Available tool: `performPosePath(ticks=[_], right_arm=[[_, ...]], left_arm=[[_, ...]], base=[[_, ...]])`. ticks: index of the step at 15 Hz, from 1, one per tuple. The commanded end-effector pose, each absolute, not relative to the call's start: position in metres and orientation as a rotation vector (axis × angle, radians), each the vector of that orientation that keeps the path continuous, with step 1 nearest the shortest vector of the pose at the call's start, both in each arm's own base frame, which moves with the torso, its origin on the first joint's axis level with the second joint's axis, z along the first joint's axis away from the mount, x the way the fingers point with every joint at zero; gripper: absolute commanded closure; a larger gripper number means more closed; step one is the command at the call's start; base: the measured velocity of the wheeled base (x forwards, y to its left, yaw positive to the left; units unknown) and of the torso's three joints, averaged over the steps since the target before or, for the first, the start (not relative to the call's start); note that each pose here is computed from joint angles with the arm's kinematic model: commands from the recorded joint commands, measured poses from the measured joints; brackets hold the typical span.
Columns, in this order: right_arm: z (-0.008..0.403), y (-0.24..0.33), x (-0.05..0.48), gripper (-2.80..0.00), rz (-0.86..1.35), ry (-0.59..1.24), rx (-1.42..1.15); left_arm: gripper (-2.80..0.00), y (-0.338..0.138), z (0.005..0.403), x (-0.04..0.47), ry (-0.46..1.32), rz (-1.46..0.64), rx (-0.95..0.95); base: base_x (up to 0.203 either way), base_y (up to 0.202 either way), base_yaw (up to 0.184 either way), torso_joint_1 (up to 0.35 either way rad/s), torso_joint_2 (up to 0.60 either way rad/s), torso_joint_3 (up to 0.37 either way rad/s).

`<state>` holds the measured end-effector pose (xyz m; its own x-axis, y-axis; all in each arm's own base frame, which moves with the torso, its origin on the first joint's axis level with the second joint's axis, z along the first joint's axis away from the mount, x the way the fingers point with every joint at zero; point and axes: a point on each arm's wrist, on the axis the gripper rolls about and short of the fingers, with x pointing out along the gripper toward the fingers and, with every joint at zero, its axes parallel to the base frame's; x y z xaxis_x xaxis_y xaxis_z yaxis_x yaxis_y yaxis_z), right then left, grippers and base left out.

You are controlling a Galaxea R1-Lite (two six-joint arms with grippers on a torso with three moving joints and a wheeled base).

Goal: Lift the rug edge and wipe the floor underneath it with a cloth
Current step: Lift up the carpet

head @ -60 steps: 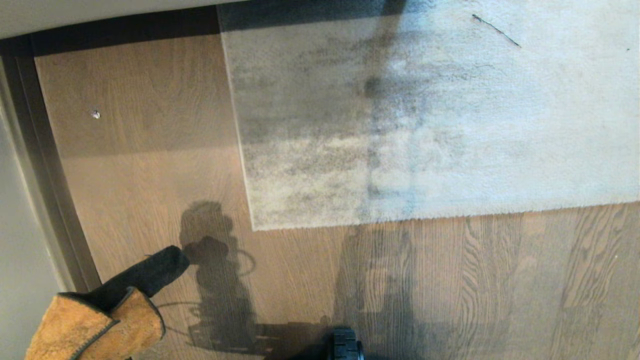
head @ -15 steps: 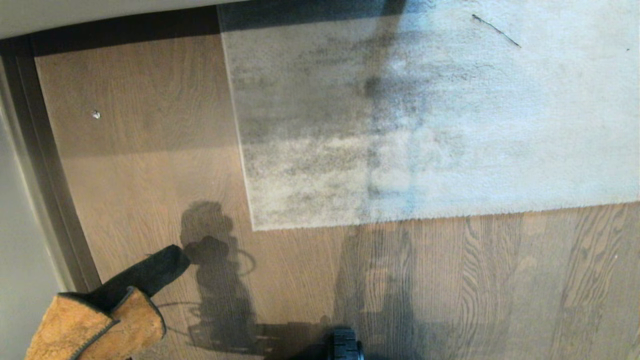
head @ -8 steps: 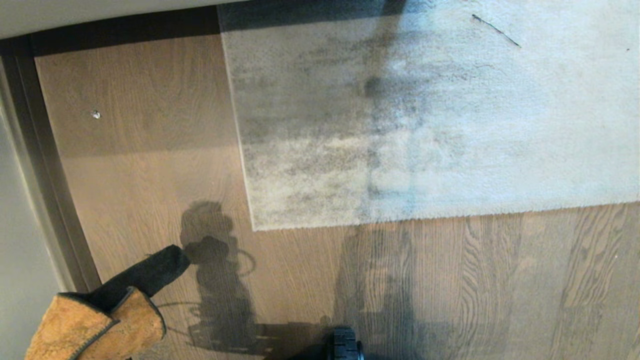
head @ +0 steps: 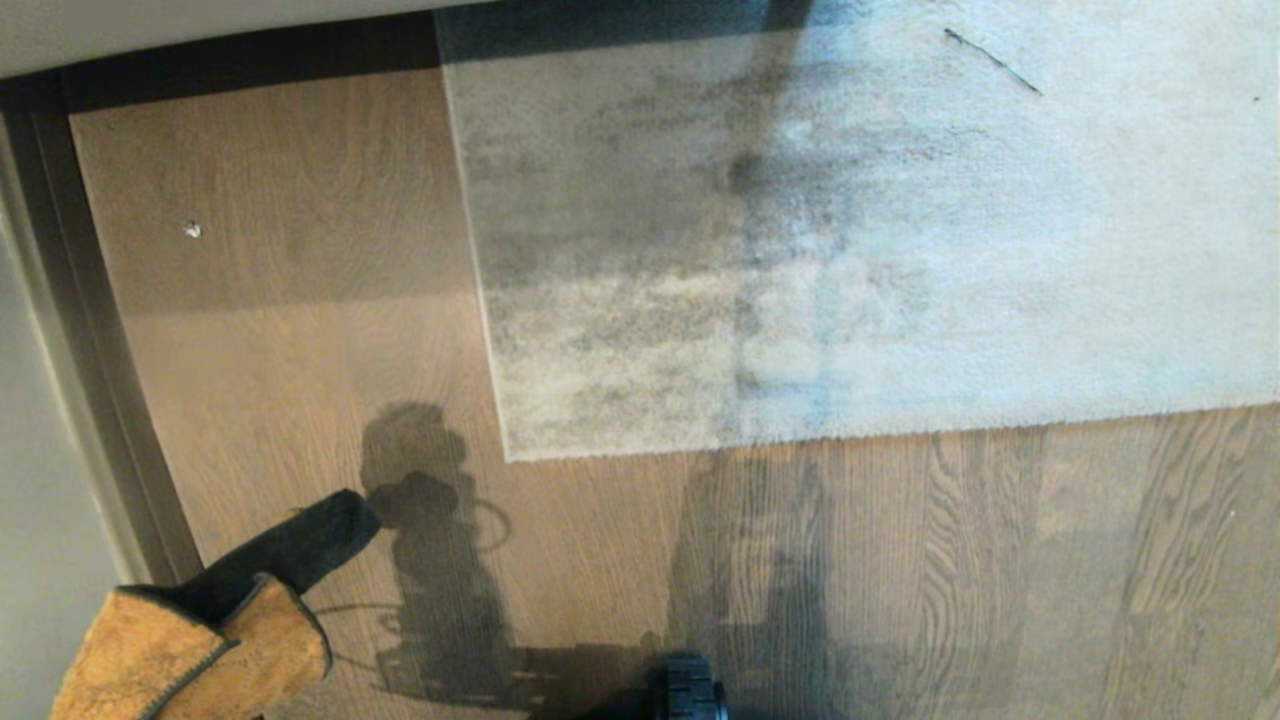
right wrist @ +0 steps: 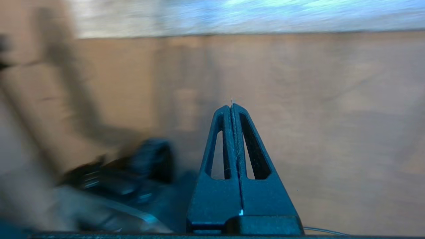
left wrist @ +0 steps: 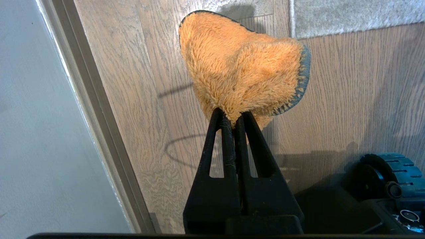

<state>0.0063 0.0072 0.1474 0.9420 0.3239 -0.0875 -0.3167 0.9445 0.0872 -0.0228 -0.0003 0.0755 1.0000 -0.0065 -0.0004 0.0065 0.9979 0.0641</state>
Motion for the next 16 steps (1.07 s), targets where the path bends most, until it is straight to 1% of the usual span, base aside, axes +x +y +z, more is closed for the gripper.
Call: performPosePath(ticks=[1,4,6,8,12,16], right_arm=[[0.151,0.01,0.036,0.0,0.404,0.254,0.116],[0.151,0.025,0.079,0.0,0.595,0.425,0.225],[0.145,0.042,0.105,0.0,0.673,0.528,0.324],[0.138,0.057,0.129,0.0,0.701,0.597,0.399],[0.113,0.079,0.165,0.0,0.576,0.669,0.426],[0.099,0.13,0.175,0.0,0.5,0.636,0.475]], left_arm=[[0.0,0.0,0.075,-0.023,0.0,-0.006,0.064],[0.0,0.0,0.075,-0.023,0.0,-0.006,0.064],[0.0,0.0,0.075,-0.023,0.0,-0.006,0.064],[0.0,0.0,0.075,-0.023,0.0,-0.006,0.064],[0.0,0.0,0.075,-0.023,0.0,-0.006,0.064],[0.0,0.0,0.075,-0.023,0.0,-0.006,0.064]], base=[[0.0,0.0,0.0,0.0,0.0,0.0],[0.0,0.0,0.0,0.0,0.0,0.0],[0.0,0.0,0.0,0.0,0.0,0.0],[0.0,0.0,0.0,0.0,0.0,0.0],[0.0,0.0,0.0,0.0,0.0,0.0],[0.0,0.0,0.0,0.0,0.0,0.0]])
